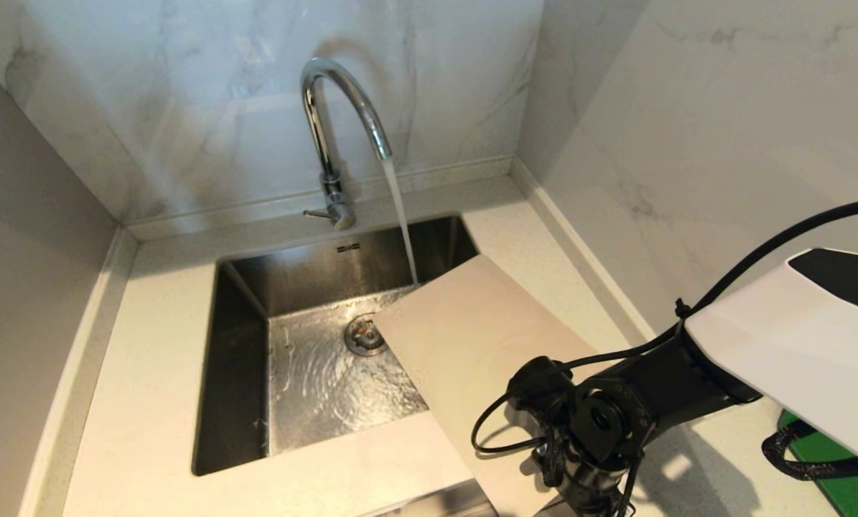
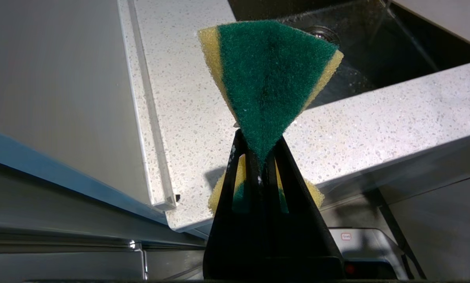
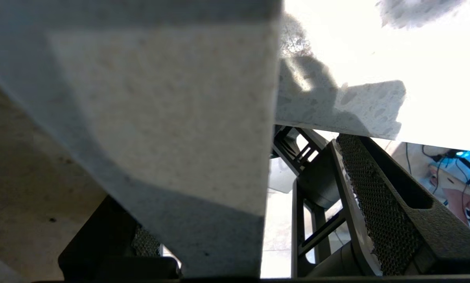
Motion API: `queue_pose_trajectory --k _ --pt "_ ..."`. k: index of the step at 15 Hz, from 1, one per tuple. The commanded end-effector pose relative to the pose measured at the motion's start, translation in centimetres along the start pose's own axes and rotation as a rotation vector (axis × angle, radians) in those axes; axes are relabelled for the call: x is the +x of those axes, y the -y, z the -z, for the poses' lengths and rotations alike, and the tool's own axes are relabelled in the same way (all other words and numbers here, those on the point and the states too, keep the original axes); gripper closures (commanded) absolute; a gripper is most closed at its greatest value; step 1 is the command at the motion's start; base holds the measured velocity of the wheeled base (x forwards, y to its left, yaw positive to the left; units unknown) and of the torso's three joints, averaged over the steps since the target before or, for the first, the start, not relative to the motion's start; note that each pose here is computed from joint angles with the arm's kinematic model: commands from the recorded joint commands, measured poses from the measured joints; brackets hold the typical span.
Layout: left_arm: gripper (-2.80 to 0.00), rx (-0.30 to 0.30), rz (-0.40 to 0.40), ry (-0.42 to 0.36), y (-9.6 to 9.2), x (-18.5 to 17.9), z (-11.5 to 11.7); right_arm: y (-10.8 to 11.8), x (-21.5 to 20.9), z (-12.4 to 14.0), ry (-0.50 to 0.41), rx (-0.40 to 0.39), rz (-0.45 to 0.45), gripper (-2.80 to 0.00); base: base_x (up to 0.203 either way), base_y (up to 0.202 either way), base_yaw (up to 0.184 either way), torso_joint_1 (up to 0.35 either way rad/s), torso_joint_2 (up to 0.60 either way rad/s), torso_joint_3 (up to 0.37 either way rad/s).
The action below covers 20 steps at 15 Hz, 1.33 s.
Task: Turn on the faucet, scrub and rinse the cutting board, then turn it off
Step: Pick up the cutting board
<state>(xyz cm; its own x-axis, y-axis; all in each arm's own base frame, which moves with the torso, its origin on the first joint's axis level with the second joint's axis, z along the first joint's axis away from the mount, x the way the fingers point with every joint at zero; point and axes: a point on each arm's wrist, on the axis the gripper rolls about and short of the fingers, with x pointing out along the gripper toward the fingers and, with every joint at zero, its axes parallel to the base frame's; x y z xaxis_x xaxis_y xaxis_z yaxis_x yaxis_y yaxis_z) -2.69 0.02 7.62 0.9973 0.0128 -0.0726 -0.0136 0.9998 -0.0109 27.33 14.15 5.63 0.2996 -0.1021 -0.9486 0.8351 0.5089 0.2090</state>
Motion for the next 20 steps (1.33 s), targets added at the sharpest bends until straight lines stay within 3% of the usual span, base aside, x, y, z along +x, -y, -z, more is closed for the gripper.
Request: queue_pose_trajectory --k 1,7,11,13,14,17,20 --pt "0.0 -0.001 -0.001 0.001 0.0 0.0 0.0 0.4 -0.3 0.0 0.001 -0.013 0.017 0.0 0.0 0.0 0.0 0.0 0.0 0.0" --pt "0.0 -0.001 0.0 0.001 0.0 0.0 0.0 0.8 -0.2 0.0 -0.002 -0.046 0.051 0.0 0.0 0.0 0.0 0.0 0.0 0.0" --pt "0.0 -0.001 0.0 0.001 0.0 0.0 0.0 0.6 -1.2 -0.2 -0.001 -0.04 0.016 0.0 0.0 0.0 0.0 0.0 0.0 0.0" --pt "0.0 -0.001 -0.001 0.001 0.0 0.0 0.0 1.0 -1.4 -0.4 0.058 -0.042 0.02 0.0 0.0 0.0 0.0 0.0 0.0 0.0" --pt "0.0 -0.001 -0.001 0.001 0.0 0.0 0.0 1.1 -1.4 -0.4 0.114 -0.058 0.032 0.0 0.0 0.0 0.0 0.0 0.0 0.0" --pt "0.0 -0.001 0.0 0.001 0.0 0.0 0.0 2.5 -1.6 0.0 0.119 -0.171 0.159 0.0 0.0 0.0 0.0 0.0 0.0 0.0" --pt "0.0 -0.001 0.0 0.001 0.0 0.0 0.0 2.4 -1.9 -0.1 0.119 -0.168 0.146 0.0 0.0 0.0 0.0 0.0 0.0 0.0"
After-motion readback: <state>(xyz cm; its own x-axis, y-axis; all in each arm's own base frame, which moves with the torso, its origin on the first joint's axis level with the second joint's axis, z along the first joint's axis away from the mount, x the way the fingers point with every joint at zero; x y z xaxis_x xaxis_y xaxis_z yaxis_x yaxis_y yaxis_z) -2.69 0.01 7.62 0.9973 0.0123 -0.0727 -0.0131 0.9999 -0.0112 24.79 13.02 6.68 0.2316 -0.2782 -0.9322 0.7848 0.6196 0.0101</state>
